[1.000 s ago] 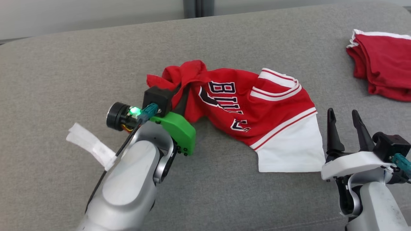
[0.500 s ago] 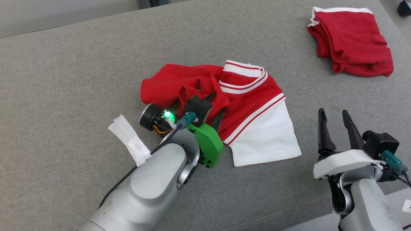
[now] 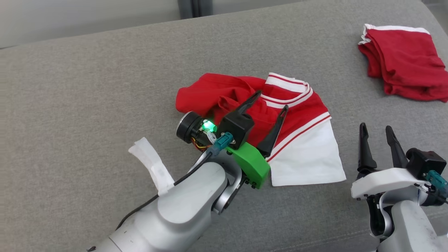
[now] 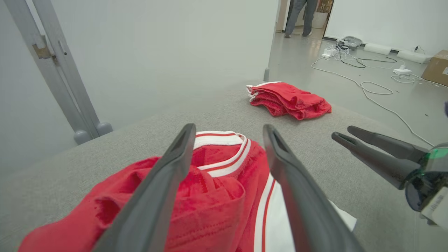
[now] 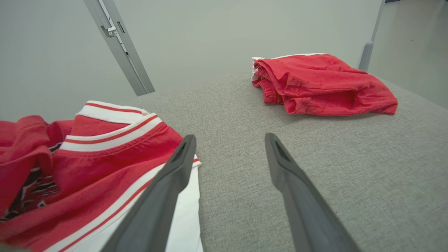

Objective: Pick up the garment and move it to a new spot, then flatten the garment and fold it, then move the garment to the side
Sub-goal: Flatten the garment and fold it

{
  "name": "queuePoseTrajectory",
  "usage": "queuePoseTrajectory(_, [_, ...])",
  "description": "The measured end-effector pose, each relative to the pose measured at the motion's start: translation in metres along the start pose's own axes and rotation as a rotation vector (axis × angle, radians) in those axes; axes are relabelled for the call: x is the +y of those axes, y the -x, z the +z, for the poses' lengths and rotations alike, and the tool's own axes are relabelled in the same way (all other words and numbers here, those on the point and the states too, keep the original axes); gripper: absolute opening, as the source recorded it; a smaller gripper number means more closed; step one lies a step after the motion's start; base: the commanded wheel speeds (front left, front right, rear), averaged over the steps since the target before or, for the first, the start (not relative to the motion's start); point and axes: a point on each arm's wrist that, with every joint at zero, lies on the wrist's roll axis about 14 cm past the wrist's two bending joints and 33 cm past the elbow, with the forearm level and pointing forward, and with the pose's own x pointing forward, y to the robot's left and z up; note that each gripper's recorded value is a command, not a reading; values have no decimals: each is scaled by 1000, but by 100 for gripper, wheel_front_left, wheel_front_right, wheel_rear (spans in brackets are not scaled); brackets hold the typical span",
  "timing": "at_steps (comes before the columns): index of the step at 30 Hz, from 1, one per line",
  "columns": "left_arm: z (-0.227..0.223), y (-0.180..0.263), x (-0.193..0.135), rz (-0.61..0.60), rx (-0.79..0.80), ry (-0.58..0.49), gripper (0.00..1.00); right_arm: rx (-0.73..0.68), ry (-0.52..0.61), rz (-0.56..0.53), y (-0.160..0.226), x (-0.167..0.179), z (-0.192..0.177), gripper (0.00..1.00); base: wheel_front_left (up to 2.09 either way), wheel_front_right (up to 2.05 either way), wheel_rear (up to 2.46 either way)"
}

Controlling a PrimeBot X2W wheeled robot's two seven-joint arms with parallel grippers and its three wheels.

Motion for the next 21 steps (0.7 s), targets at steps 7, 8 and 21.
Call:
queuePoseTrajectory(7, [2, 34, 55, 195, -4, -21, 100, -12, -10, 60, -6, 23, 2, 100, 0, 0, 0])
queuePoseTrajectory(8, [-3, 41, 66, 222, 20, -39, 100, -14, -11, 70, -7, 26, 3, 100, 0, 0, 0])
queuePoseTrajectory(21, [-47, 41, 82, 182, 190, -191, 100, -6, -1, 42, -5, 15, 2, 100, 0, 0, 0])
